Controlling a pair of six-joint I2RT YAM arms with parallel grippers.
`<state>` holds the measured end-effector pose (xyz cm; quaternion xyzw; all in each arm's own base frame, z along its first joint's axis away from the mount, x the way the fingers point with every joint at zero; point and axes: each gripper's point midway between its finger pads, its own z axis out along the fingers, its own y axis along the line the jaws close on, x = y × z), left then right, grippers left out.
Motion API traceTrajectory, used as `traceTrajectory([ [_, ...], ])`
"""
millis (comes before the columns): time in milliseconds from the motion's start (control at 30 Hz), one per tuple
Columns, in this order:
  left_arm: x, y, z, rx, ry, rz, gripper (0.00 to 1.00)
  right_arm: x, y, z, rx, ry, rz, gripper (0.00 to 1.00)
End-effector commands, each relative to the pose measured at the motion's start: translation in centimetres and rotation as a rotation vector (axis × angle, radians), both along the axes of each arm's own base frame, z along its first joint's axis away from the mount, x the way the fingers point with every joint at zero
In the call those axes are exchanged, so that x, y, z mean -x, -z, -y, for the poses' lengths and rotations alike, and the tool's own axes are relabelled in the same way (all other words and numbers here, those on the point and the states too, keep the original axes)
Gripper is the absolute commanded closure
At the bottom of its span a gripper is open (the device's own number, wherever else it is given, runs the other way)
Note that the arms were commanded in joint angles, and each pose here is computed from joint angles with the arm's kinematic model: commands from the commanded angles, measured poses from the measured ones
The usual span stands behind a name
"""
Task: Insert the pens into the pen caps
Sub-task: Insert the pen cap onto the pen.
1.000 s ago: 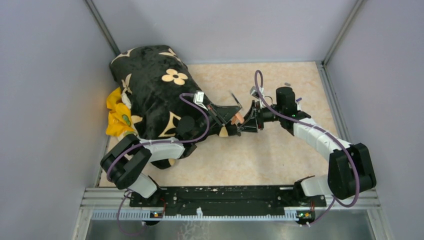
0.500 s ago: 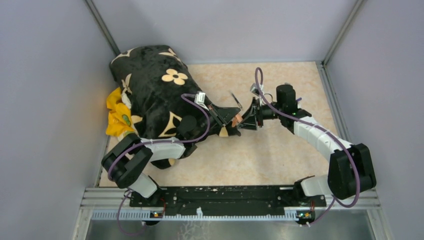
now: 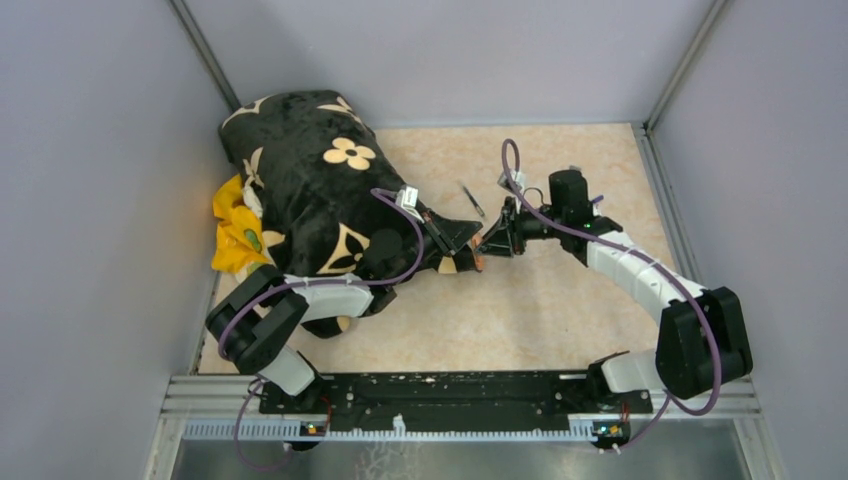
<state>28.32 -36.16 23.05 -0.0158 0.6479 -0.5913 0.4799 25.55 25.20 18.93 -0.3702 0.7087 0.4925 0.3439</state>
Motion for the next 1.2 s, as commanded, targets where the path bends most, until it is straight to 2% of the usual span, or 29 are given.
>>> traceTrajectory([
  [0, 0.0, -0.9, 0.6, 0.020, 0.013, 0.004, 1.00, -1.0, -1.5, -0.6, 0.020, -0.010, 0.118, 0.86],
  [67, 0.0, -0.9, 0.6, 0.018, 0.010, 0.000, 1.00, -0.9, -1.4, -0.6, 0.022, -0.016, 0.119, 0.93],
  [167, 0.0, -0.9, 0.5, 0.016, 0.005, -0.005, 0.98, -0.8, -1.6, -0.6, 0.021, -0.027, 0.124, 0.98],
  [300, 0.1, -1.1, 0.4, 0.019, 0.005, -0.001, 0.96, -0.3, -1.8, -0.7, 0.007, -0.055, 0.120, 0.97],
  [467, 0.1, -1.2, 0.0, 0.027, -0.010, -0.003, 1.00, 0.7, -1.9, -0.6, 0.007, -0.112, 0.138, 0.61],
  [533, 0.0, -1.1, -0.1, 0.022, -0.018, -0.007, 1.00, 0.9, -2.0, -0.4, 0.018, -0.132, 0.160, 0.54],
  [633, 0.0, -1.1, -0.3, 0.017, -0.025, -0.010, 1.00, 1.0, -2.0, -0.2, 0.038, -0.157, 0.196, 0.50],
  [800, 0.0, -0.9, -0.2, 0.016, -0.020, -0.020, 1.00, 0.9, -1.7, -0.1, 0.055, -0.151, 0.205, 0.50],
  [1000, 0.0, -0.7, 0.0, 0.018, -0.016, -0.045, 1.00, 0.1, -1.0, -0.4, 0.100, -0.107, 0.213, 0.61],
  [1167, -0.1, -0.4, 0.1, 0.019, -0.014, -0.066, 1.00, -0.4, -0.4, -0.8, 0.134, -0.075, 0.218, 0.64],
])
